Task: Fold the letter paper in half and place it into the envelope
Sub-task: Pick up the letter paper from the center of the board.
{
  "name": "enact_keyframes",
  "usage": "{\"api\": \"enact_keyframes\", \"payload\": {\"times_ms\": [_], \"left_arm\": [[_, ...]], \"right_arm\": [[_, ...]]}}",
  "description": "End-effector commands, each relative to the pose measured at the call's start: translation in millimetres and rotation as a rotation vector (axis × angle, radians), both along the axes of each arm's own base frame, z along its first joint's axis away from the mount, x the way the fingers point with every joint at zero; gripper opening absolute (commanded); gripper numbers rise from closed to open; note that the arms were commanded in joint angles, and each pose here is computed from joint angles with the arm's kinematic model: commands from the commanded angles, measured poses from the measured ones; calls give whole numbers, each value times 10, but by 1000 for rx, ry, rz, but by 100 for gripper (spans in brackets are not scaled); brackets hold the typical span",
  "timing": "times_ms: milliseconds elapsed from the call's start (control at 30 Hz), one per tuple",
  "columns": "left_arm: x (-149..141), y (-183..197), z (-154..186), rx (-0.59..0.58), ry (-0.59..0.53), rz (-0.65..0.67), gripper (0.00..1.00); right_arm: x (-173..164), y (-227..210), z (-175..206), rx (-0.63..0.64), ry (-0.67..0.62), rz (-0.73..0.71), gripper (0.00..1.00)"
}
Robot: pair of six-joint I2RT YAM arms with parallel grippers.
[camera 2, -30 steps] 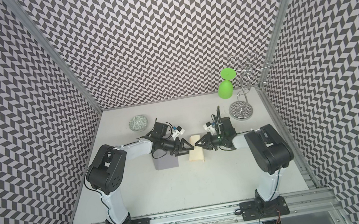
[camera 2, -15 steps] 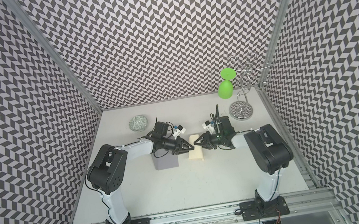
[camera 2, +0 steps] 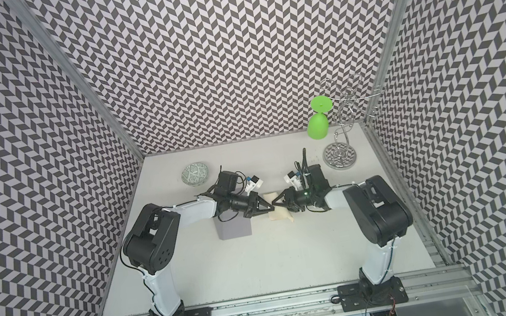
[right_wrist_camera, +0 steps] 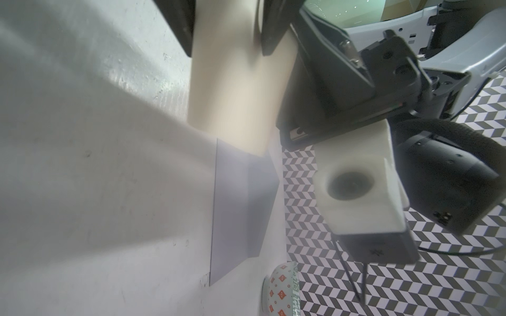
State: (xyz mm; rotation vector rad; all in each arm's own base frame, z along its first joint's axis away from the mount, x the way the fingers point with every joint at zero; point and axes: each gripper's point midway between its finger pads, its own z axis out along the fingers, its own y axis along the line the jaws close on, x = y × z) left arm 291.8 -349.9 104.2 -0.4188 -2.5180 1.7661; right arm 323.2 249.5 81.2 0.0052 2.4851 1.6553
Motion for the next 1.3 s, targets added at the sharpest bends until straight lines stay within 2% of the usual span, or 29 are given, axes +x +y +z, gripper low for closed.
{"api": "enact_keyframes", "payload": {"times_ms": [0, 133, 200, 333, 567, 900, 1267], "left_arm": [[-19, 7, 127, -23, -55, -19, 0], [35, 135, 143, -11, -72, 7, 0], [66, 209, 169, -11, -85, 20, 0], [115, 329, 240, -15, -105, 38, 0], [101, 405, 331, -37, -112, 44, 0], [46, 410, 225, -44, -81, 38, 0], [30, 374, 321, -99, -67, 16, 0]], "right_arm": [[46, 43, 133, -2, -63, 10, 50], [79, 27, 164, -28, -78, 9, 62], [98, 10, 167, -49, -86, 9, 78], [108, -71, 137, -64, -84, 6, 83], [43, -179, 153, -9, -100, 28, 83], [-66, -58, 390, 115, -145, 110, 78], [-169, 27, 263, 99, -123, 133, 78]]}}
